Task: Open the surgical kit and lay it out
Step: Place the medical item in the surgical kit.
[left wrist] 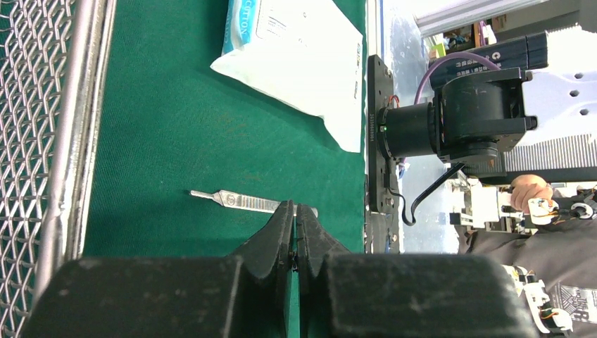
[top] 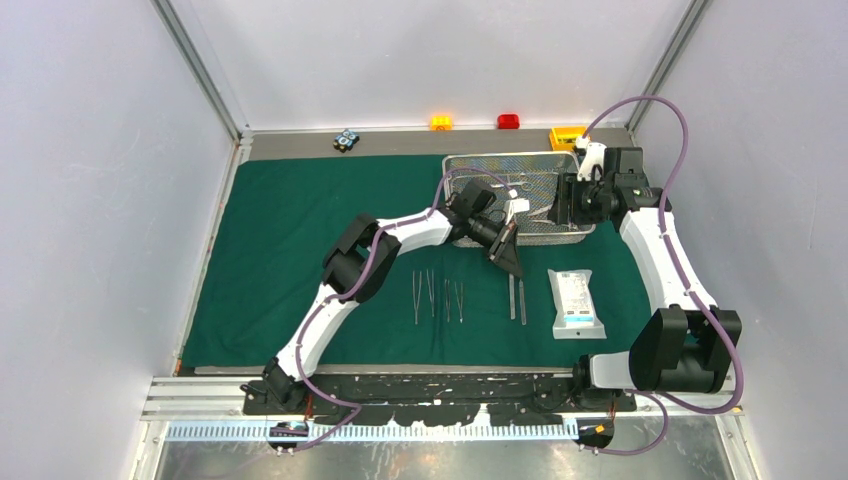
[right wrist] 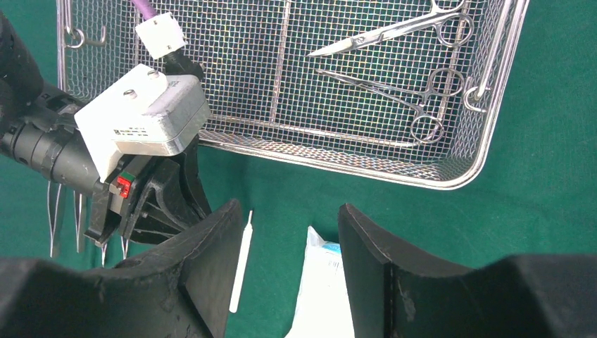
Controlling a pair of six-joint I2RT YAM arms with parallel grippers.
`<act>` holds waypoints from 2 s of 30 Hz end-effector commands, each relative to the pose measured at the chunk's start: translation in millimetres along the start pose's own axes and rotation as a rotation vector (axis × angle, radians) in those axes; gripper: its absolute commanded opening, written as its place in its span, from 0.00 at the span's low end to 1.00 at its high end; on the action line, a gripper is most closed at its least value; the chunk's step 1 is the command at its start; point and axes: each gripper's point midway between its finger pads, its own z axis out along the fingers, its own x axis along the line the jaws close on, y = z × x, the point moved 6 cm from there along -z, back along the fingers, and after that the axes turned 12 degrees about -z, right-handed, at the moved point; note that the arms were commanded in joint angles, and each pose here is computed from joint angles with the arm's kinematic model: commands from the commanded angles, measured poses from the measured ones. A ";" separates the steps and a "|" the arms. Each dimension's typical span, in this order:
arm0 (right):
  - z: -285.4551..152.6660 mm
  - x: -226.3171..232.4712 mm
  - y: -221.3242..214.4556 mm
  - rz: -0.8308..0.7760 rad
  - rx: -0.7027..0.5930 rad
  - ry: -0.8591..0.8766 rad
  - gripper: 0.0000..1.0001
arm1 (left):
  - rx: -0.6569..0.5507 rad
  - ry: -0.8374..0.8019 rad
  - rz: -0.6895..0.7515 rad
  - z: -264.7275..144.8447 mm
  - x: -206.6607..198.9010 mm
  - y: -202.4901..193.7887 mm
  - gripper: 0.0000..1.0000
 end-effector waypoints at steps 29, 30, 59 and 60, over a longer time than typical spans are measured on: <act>6.6 -1.4 2.4 0.008 -0.016 0.016 0.58 | 0.038 0.036 0.056 2.4 -0.3 -6.7 0.23; 6.5 -1.3 2.5 0.008 -0.017 0.016 0.58 | 0.038 0.039 0.060 2.2 -1.1 -5.3 0.25; 4.7 1.5 -0.3 0.014 -0.019 0.030 0.58 | 0.030 0.168 0.164 -8.6 -13.8 18.3 0.41; 4.9 1.8 -0.6 0.013 -0.018 0.031 0.57 | 0.030 0.170 0.167 -9.1 -14.9 19.3 0.42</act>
